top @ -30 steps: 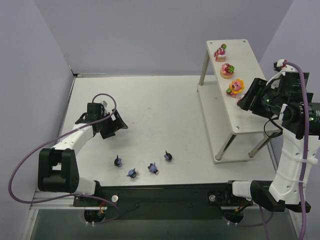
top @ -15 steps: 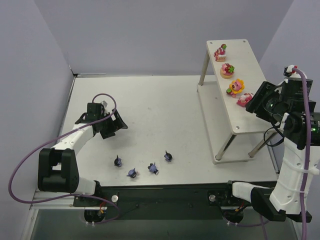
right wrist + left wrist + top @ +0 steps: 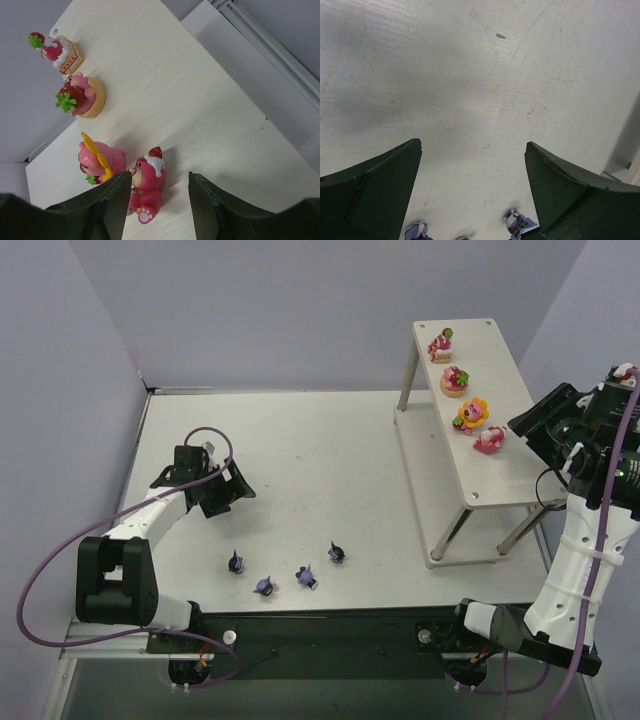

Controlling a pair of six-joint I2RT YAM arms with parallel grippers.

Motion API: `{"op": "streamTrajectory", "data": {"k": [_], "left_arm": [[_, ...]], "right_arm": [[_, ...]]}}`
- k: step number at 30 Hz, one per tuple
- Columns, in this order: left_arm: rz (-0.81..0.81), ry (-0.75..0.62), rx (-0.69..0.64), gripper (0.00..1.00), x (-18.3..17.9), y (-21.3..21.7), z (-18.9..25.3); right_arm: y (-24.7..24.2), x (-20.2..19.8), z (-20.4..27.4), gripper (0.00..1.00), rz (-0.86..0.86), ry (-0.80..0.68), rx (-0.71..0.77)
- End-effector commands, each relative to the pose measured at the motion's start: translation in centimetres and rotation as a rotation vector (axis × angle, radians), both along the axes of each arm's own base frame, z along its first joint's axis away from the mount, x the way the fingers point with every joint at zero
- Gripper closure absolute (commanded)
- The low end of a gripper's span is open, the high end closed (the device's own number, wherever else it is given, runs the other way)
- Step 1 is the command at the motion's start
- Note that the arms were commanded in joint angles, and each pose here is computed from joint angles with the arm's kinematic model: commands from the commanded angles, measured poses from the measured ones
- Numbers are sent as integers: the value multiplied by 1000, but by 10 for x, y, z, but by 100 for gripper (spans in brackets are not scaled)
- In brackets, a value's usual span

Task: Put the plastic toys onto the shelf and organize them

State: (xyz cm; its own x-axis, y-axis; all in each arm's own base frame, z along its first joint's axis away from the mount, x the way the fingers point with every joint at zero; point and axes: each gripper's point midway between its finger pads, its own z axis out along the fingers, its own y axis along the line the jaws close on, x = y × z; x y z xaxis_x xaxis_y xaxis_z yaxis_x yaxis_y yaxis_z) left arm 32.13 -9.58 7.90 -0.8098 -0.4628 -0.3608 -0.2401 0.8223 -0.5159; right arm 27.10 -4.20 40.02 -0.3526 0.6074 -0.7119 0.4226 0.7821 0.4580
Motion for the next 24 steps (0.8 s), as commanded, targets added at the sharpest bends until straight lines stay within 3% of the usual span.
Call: {"op": "streamTrajectory", "data": {"k": [1, 6, 19, 24], "left_arm": [[-6, -57, -18, 5, 11, -4, 15], [-3, -59, -15, 5, 10, -3, 16], [-3, -55, -12, 5, 10, -3, 16], [1, -52, -9, 5, 9, -2, 14]], "right_arm": [[16, 15, 8, 51, 30, -76, 166], [25, 21, -3, 50, 81, -66, 260], [34, 19, -26, 51, 136, -12, 310], [34, 17, -29, 58, 138, -7, 308]]}}
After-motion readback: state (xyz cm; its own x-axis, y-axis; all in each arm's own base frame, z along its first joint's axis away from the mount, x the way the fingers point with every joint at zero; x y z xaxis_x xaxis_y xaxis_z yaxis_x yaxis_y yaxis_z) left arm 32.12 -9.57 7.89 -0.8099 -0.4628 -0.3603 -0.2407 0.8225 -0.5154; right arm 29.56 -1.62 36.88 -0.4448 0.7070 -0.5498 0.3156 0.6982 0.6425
